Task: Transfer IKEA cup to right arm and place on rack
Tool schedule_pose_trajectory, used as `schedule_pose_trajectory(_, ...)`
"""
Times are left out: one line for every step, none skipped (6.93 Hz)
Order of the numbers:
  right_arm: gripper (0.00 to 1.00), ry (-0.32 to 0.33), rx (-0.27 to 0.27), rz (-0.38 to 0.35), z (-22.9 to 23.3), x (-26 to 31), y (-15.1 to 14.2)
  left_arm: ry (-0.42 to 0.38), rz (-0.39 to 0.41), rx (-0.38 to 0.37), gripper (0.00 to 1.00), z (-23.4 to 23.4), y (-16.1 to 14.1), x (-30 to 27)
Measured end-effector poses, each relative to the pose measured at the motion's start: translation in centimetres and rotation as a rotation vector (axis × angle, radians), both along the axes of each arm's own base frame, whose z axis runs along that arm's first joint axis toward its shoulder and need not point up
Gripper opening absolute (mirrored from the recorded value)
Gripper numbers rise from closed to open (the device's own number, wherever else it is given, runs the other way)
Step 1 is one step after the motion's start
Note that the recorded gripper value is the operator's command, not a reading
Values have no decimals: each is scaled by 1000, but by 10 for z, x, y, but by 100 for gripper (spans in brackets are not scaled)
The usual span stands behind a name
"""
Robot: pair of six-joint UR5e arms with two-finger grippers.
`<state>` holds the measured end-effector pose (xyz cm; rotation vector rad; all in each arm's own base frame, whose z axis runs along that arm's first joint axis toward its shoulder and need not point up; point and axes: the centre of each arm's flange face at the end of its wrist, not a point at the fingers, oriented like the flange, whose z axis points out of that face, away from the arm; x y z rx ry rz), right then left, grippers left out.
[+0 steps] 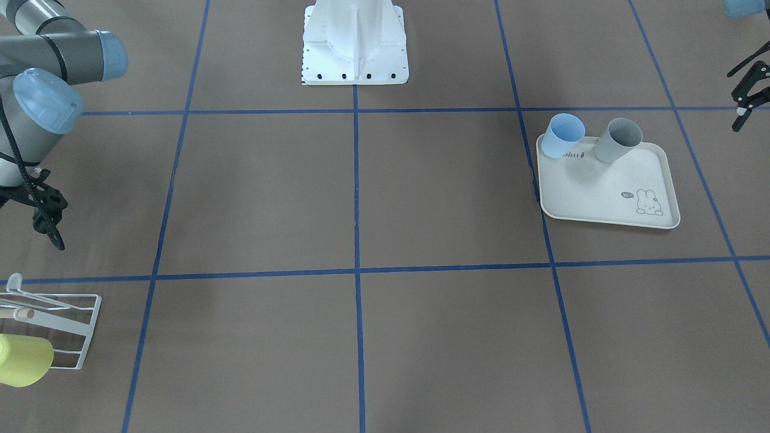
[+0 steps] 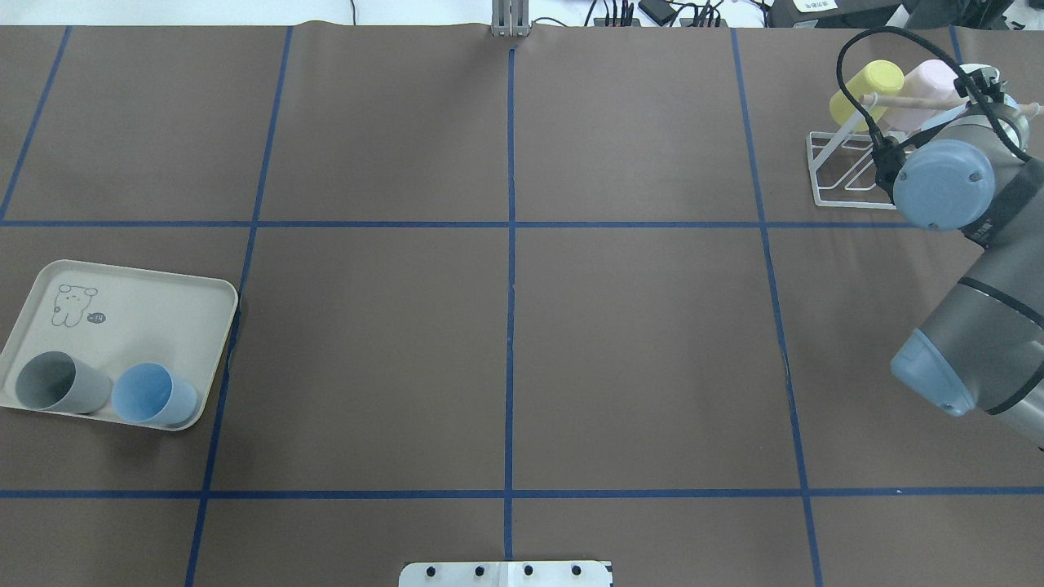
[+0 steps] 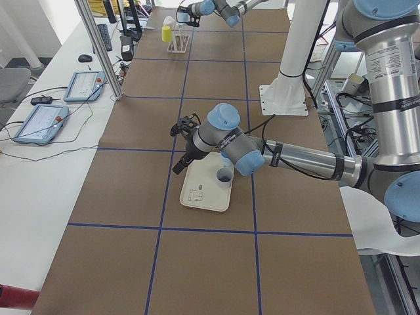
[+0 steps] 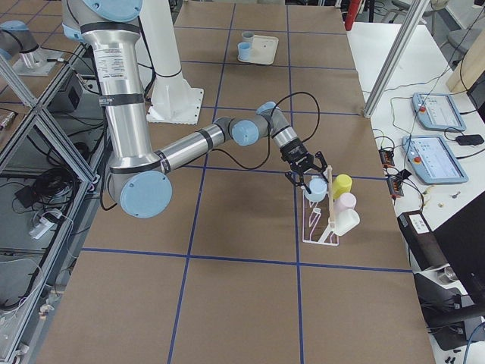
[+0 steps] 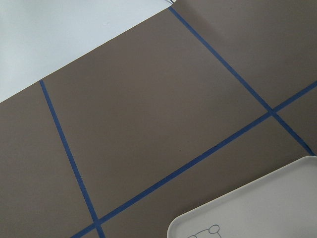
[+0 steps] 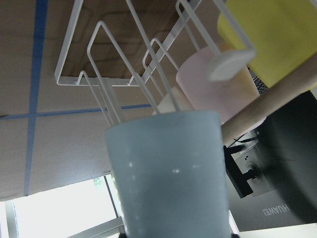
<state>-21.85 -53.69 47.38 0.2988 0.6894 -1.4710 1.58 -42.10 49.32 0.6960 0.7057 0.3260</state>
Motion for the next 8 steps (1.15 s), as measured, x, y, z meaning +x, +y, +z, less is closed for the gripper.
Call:
schedule_pose_trajectory(30, 10, 0, -7, 2, -4, 1, 0, 0, -2, 100, 1, 0, 0)
schedule_pose_trajectory(53, 20, 2, -14, 3, -7, 2, -1, 0, -2, 100, 2, 0, 0)
schedule_pose_trajectory(98, 24, 4, -18, 3, -10, 3, -1, 1, -1, 100, 2, 0, 0)
schedule_pose_trajectory(99, 25, 7, -20, 3, -11, 3, -1, 1, -1, 100, 2, 0, 0)
schedule_pose_trajectory(99, 21, 16, -19, 2, -11, 3, 0, 0, -1, 100, 2, 0, 0)
schedule_pose_trajectory(99, 19, 26, -18, 2, -11, 2, 0, 0, 0, 100, 1, 0, 0)
schedule_pose_trajectory(99, 19, 32, -16, 2, -11, 2, 1, 0, 2, 100, 1, 0, 0)
schedule_pose_trajectory(99, 17, 36, -15, 1, -12, 1, 1, 0, 3, 100, 1, 0, 0)
